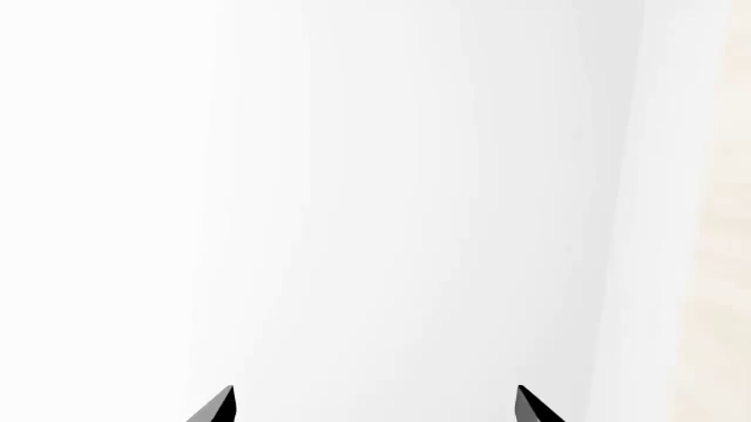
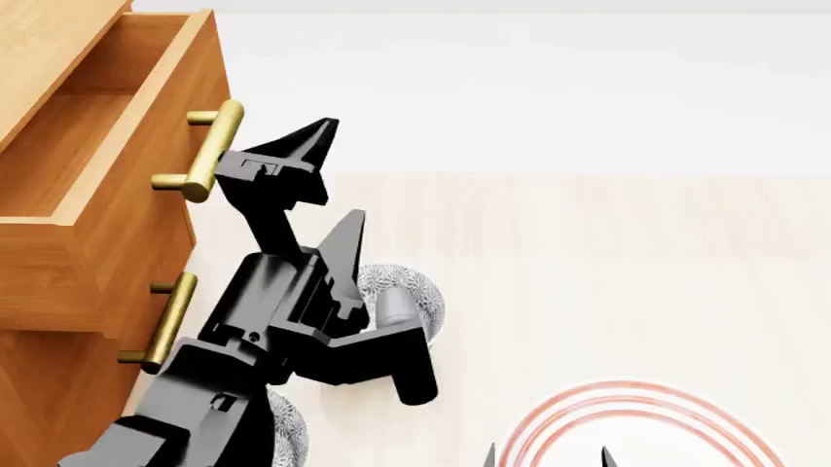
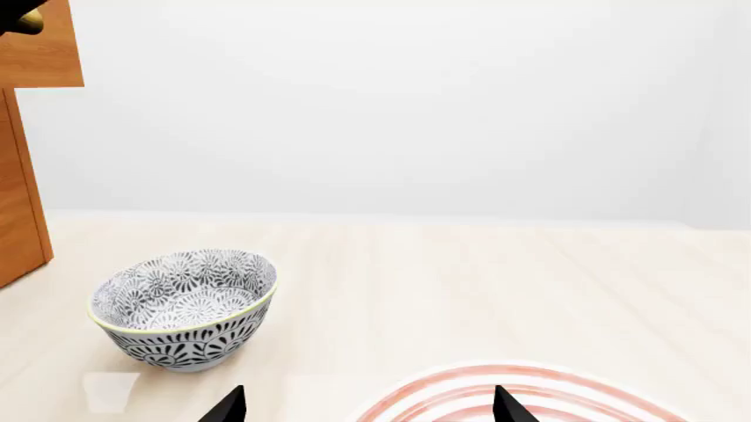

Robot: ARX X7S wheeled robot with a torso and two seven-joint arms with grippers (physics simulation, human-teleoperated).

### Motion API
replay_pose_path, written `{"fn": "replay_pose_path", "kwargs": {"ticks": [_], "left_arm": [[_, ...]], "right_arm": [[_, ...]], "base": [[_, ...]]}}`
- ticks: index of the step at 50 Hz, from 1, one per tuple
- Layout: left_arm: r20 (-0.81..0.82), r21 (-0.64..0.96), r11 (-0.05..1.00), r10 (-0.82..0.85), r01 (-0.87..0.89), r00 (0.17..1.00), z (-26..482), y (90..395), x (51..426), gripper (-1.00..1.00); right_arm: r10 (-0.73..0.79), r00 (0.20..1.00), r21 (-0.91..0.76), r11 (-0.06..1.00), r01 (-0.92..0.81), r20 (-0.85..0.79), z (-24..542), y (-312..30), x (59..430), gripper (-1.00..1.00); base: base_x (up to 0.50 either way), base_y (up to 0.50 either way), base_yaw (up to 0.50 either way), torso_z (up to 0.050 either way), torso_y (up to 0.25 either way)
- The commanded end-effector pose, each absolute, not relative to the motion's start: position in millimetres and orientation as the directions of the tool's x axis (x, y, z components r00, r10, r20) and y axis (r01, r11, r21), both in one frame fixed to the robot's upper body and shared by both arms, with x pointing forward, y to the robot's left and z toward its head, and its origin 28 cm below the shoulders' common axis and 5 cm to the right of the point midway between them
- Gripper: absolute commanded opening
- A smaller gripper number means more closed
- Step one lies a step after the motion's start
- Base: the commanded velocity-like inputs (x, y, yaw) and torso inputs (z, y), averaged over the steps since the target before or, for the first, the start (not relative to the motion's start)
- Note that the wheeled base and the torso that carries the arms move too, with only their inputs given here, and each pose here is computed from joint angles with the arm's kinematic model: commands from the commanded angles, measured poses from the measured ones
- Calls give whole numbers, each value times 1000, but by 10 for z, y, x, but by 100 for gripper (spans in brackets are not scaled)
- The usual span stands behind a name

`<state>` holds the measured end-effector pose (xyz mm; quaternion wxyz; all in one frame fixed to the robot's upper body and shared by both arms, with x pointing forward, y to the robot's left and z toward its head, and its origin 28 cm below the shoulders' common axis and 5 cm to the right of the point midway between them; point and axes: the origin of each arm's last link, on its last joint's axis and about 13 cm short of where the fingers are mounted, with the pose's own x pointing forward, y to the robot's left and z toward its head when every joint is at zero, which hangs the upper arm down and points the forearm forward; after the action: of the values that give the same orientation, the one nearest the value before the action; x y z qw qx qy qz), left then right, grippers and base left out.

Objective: Open the top drawer of the cabinet.

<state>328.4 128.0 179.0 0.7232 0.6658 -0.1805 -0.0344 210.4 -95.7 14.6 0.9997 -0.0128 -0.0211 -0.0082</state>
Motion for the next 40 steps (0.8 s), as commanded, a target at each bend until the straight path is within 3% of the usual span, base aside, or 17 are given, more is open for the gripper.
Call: {"fn": "replay_pose_path", "kwargs": {"ticks": [1, 15, 32, 40], "left_arm": [[210, 974, 162, -367, -160, 906, 2077, 1064, 3063, 100], [327, 944, 170, -399, -281, 857, 2941, 984, 2825, 100], [308, 941, 255, -368, -223, 877, 3547, 1113, 2723, 100], [138, 886, 463, -285, 11, 949, 3805, 1257, 2881, 100]], "right_arm": [[-15, 999, -25, 1000, 16, 42, 141, -957, 2103, 100], [-14, 999, -22, 1000, 15, 42, 143, -957, 2105, 100], [-11, 999, -19, 1000, 12, 36, 139, -959, 2113, 100], [-14, 999, -20, 1000, 15, 38, 151, -959, 2103, 100]], "base": [[0, 0, 0, 0, 0], [0, 0, 0, 0, 0], [0, 0, 0, 0, 0], [0, 0, 0, 0, 0]]}}
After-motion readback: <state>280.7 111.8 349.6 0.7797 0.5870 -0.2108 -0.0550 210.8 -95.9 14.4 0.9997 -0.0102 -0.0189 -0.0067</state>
